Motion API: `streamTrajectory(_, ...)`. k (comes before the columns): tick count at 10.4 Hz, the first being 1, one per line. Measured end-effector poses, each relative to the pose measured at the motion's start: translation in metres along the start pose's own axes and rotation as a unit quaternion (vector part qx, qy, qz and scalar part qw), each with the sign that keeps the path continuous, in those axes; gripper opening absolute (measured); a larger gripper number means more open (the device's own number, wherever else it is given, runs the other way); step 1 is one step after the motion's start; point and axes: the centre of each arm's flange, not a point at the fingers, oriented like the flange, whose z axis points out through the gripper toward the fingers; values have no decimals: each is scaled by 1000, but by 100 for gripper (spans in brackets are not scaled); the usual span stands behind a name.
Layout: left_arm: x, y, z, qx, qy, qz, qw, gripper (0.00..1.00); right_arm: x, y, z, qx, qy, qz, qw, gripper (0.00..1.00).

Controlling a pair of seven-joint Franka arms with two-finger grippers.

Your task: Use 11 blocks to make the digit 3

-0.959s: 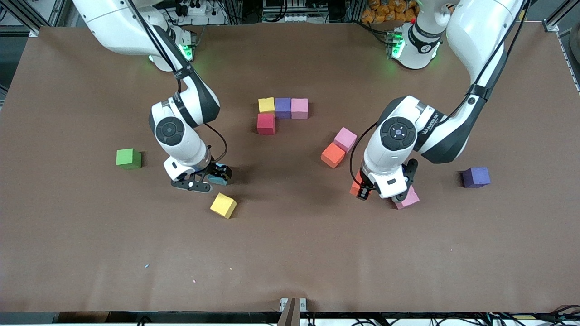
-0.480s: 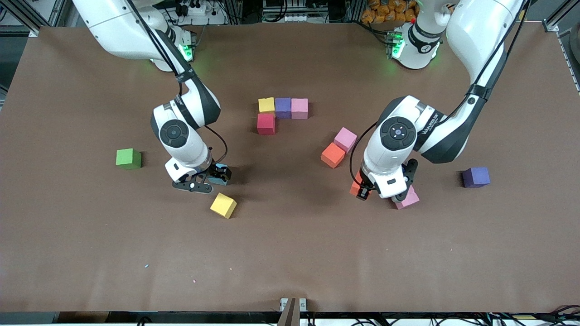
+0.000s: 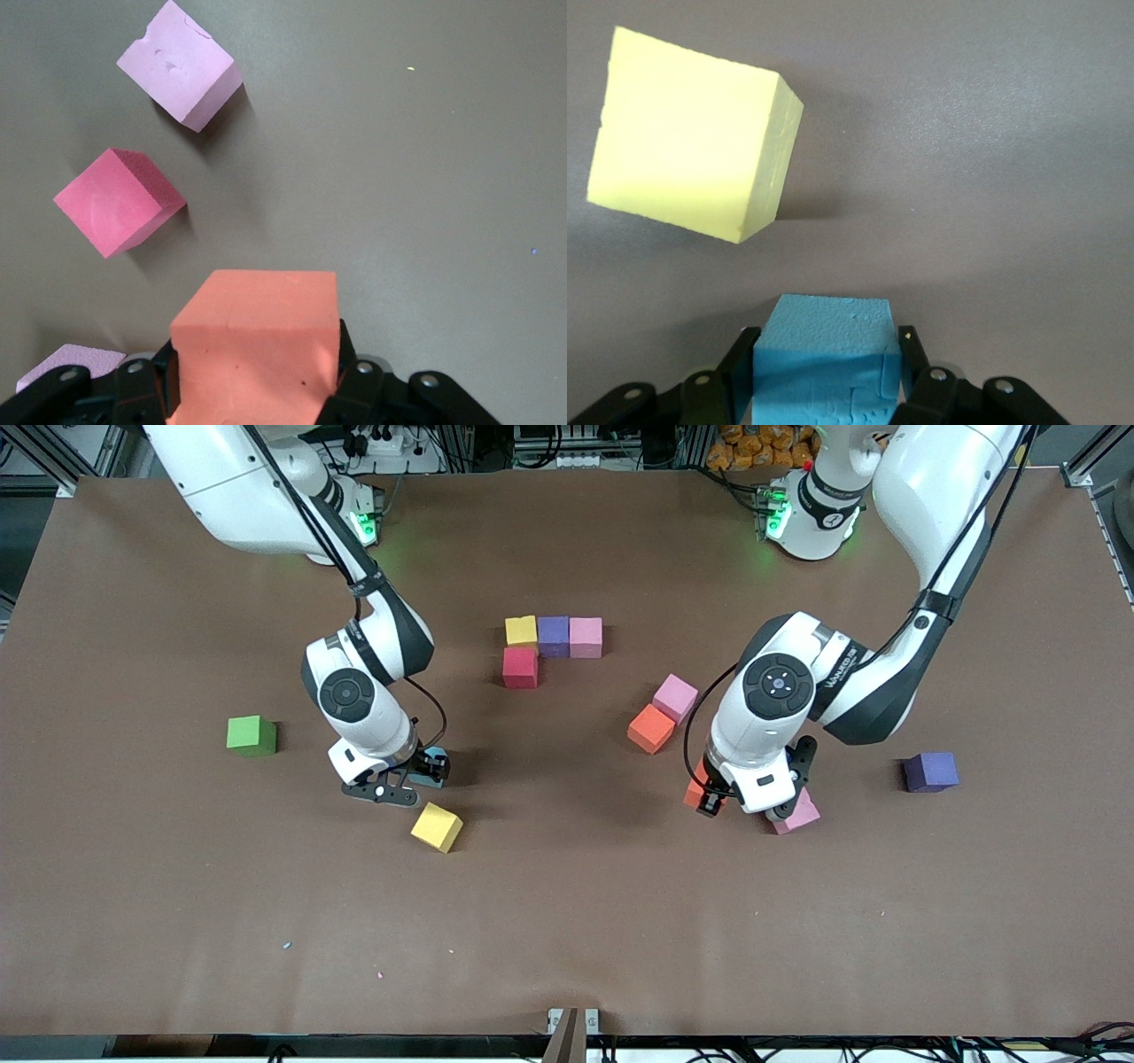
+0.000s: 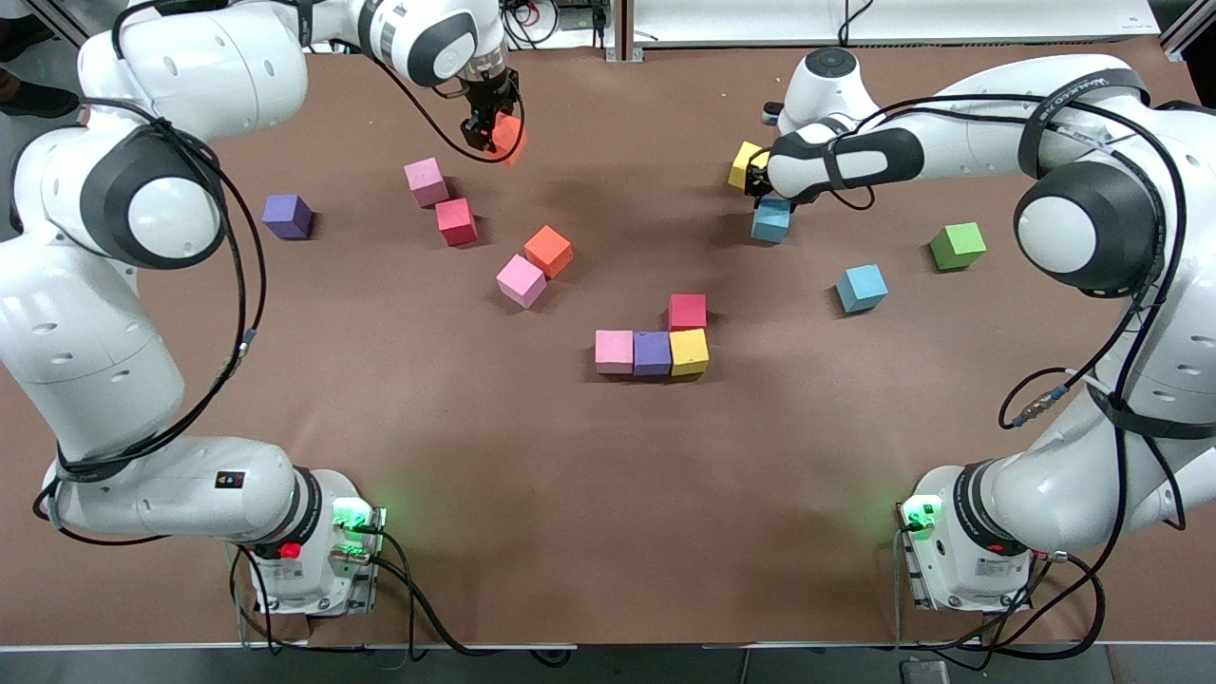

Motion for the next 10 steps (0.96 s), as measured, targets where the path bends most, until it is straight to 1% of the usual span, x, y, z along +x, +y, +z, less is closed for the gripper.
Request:
streamTrajectory(1,0,0,0,0,0,0,1000,62,1,0,-2,1,2,0,1000,56)
streamTrajectory(4,0,0,0,0,0,0,1000,62,2,-1,-3,2,3,0,1000,47)
streamTrajectory(9,0,0,-2,1,-3,-3,1000,62,5,-7,-11,6,8,-3,1000,47)
streamTrajectory(10,0,1,-4,1,-8,-6,1000,62,5,-9,-17,2,2,-4,1000,47)
